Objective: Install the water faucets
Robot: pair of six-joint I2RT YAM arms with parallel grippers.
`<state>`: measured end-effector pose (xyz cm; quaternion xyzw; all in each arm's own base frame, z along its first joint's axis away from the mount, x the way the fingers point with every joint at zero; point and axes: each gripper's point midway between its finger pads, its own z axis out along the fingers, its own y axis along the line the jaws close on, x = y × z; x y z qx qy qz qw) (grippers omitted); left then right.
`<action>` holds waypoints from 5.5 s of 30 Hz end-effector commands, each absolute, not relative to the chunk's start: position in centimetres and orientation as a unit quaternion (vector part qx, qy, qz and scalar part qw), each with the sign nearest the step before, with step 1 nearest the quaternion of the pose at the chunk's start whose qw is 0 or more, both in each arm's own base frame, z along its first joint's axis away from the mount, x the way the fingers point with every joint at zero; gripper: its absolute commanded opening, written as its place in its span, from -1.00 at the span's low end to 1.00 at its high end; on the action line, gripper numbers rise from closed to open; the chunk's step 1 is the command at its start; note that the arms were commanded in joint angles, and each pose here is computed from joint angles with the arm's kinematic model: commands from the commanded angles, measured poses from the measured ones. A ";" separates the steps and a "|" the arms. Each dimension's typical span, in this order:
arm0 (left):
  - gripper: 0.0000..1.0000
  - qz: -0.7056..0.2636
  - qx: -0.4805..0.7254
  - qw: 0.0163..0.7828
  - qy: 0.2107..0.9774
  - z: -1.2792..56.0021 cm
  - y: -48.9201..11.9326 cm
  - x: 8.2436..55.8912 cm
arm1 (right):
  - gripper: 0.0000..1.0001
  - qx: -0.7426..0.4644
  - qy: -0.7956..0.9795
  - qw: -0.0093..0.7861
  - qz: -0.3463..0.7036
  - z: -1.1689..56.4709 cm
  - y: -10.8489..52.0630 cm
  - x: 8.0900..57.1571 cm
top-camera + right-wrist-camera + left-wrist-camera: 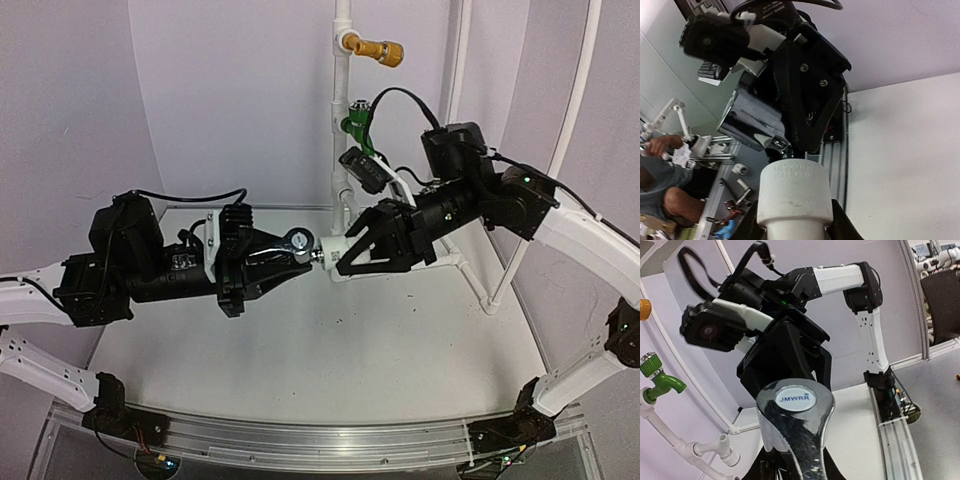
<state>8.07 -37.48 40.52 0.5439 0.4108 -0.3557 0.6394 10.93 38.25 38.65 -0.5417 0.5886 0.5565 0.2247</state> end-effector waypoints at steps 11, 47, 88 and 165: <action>-1.00 -0.253 0.547 0.658 0.452 39.4 -38.0 9.6 | 0.23 -0.473 0.624 0.276 0.558 41.6 38.8 15.8; -1.00 -0.713 0.302 0.395 0.495 45.0 -36.9 8.2 | 0.45 -0.683 0.291 0.659 0.119 44.0 36.7 12.8; -1.00 -0.277 0.596 0.630 0.413 37.9 -38.0 8.0 | -0.75 -0.483 0.588 0.144 0.632 36.8 36.8 8.8; -1.00 -0.407 0.552 0.607 0.401 40.8 -37.7 7.6 | -1.00 -0.559 0.493 0.451 0.491 44.5 38.6 9.2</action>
